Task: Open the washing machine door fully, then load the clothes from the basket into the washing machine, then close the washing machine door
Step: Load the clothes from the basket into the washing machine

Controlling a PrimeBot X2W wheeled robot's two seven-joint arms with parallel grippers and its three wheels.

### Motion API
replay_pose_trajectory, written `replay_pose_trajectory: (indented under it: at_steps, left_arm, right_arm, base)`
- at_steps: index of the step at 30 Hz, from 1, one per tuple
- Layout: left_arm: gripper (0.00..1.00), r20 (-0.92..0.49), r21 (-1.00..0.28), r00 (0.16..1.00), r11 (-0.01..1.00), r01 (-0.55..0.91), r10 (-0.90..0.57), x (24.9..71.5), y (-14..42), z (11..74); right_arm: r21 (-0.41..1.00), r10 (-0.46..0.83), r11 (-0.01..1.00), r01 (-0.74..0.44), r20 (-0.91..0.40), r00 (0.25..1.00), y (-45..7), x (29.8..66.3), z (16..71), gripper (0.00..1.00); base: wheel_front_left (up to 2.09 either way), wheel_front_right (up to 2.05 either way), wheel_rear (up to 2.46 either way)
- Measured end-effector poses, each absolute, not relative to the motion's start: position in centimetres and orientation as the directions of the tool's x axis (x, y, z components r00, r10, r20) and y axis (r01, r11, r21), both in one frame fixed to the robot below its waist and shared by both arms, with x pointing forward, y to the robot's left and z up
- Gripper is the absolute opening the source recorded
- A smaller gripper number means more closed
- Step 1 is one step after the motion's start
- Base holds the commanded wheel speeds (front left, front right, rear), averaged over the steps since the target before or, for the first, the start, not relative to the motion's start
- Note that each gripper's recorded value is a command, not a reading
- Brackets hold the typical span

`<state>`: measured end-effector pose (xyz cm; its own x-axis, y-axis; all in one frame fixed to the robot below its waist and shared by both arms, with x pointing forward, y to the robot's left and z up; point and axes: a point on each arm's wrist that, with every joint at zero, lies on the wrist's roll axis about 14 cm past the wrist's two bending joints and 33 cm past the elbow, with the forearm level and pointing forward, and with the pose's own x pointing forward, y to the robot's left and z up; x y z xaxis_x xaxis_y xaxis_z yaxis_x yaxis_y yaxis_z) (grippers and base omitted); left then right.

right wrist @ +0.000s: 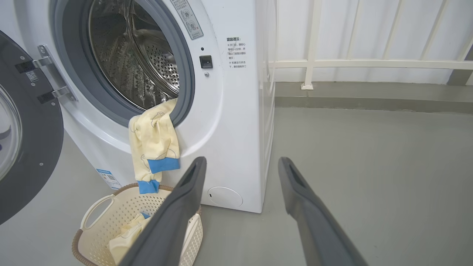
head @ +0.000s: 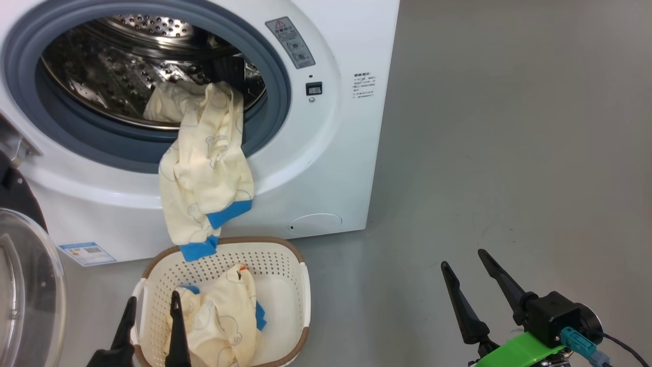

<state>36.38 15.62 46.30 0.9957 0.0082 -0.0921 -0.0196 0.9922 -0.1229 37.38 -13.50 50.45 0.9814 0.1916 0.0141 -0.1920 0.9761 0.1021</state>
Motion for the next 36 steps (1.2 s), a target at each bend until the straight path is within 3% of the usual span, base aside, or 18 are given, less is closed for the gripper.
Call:
replay_pose_trajectory:
  at_steps: [15, 25, 36]
  left_arm:
    - [1.0, -0.196, -0.164, 0.981, 0.986, -0.025, -0.008, 37.7, 15.3, 43.6]
    - [1.0, -0.328, -0.186, 0.939, 0.981, 0.047, -0.107, 44.5, 13.7, 39.5]
    - [1.0, -0.416, -0.199, 0.901, 0.979, 0.043, -0.124, 53.2, 13.9, 35.5]
  right_arm:
    - [0.109, 0.192, 0.976, -0.19, -0.009, 0.981, -13.5, 37.9, 49.6, 1.0]
    - [0.117, 0.209, 0.972, -0.205, -0.024, 0.978, -12.9, 40.6, 48.4, 1.0]
    - [0.134, 0.203, 0.971, -0.197, -0.032, 0.979, -13.2, 44.0, 46.1, 1.0]
  base:
    - [0.0, 0.0, 0.0]
    - [0.0, 0.0, 0.0]
    - [0.0, 0.0, 0.0]
